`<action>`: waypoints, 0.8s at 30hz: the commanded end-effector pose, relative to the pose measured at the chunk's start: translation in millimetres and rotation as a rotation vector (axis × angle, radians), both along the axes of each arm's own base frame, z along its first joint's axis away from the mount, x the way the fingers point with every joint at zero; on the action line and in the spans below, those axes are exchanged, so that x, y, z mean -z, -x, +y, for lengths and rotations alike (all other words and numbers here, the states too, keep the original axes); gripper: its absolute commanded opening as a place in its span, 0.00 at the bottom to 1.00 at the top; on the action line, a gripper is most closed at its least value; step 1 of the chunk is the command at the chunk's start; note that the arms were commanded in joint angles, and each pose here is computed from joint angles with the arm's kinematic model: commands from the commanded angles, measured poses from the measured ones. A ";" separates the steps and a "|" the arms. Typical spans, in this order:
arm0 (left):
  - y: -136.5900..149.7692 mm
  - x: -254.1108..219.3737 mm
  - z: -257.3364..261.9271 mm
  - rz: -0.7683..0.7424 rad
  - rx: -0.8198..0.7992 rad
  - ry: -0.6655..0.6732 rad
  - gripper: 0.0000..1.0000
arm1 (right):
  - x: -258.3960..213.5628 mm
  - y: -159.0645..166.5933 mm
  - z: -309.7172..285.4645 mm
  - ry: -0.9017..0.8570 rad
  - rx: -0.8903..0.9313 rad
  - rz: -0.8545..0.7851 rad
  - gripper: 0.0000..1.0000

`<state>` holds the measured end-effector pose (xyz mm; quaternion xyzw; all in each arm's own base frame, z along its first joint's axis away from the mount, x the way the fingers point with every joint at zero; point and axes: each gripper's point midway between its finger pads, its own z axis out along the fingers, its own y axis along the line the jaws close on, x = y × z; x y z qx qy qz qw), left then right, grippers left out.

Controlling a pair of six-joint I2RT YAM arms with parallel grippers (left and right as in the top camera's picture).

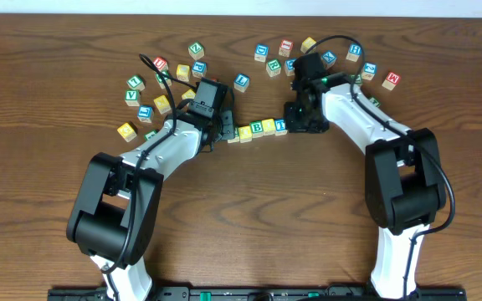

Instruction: Spell out ROBOT

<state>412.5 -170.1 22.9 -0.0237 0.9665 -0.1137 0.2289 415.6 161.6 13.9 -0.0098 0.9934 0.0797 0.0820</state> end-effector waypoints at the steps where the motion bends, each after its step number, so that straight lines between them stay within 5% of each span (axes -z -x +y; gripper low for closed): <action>1: -0.8 0.6 6.1 -0.003 -0.024 -0.016 0.08 | -8.1 4.5 13.1 -0.013 -0.054 -0.018 0.27; 24: 15.0 15.2 57.1 0.159 -0.283 0.008 0.08 | -23.1 -13.0 14.9 -0.019 -0.090 -0.082 0.31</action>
